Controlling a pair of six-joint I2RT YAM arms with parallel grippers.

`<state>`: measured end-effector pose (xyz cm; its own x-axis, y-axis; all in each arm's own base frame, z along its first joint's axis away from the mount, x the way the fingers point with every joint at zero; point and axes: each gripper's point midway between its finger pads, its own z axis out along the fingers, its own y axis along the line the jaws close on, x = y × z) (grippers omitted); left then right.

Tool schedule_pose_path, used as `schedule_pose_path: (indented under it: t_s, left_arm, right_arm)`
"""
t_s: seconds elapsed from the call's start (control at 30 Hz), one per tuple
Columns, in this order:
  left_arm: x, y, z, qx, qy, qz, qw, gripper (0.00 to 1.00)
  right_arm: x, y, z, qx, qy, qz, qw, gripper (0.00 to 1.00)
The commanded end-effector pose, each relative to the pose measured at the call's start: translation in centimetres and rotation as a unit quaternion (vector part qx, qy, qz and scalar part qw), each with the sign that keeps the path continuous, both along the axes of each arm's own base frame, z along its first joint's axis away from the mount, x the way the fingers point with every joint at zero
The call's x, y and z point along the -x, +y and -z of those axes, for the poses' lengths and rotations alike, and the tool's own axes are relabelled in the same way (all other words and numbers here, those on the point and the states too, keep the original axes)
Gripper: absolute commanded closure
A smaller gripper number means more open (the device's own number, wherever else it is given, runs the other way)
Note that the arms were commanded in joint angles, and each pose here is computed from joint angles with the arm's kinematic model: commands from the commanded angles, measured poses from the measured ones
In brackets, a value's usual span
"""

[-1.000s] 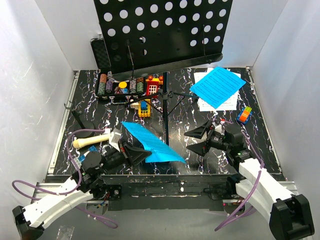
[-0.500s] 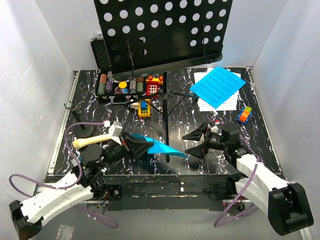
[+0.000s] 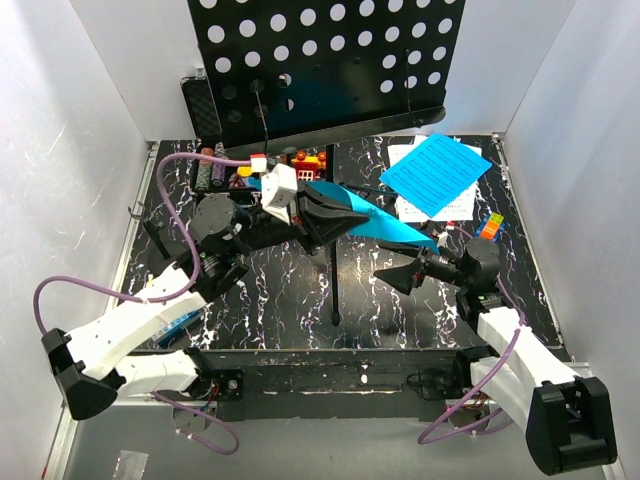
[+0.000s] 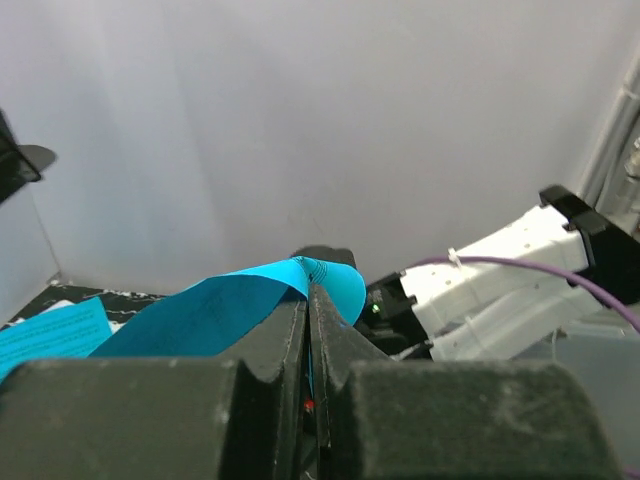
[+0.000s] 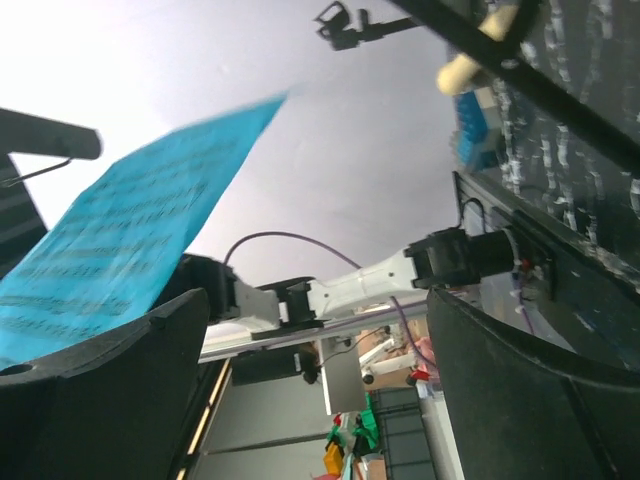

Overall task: Pack up the instrument practice props
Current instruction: Adjust the sheet music.

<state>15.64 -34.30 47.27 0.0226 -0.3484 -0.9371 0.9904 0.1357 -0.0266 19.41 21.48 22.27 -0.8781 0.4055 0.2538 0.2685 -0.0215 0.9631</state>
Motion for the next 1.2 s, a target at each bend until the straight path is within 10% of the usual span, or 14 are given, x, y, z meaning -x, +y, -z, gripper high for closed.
schedule_pose_path:
  t_s: [0.0,1.17]
  left_arm:
    - [2.5,-0.5,0.2,-0.004,-0.043,0.071,0.997,1.0]
    - [5.2,5.1,11.3,0.047,0.094,0.05,0.993,1.0]
  right_arm:
    - [0.0,-0.2,-5.5,-0.067,-0.052,-0.008,0.996,0.02]
    - [0.0,-1.1,-9.5,-0.137,-0.116,0.018,0.984,0.02]
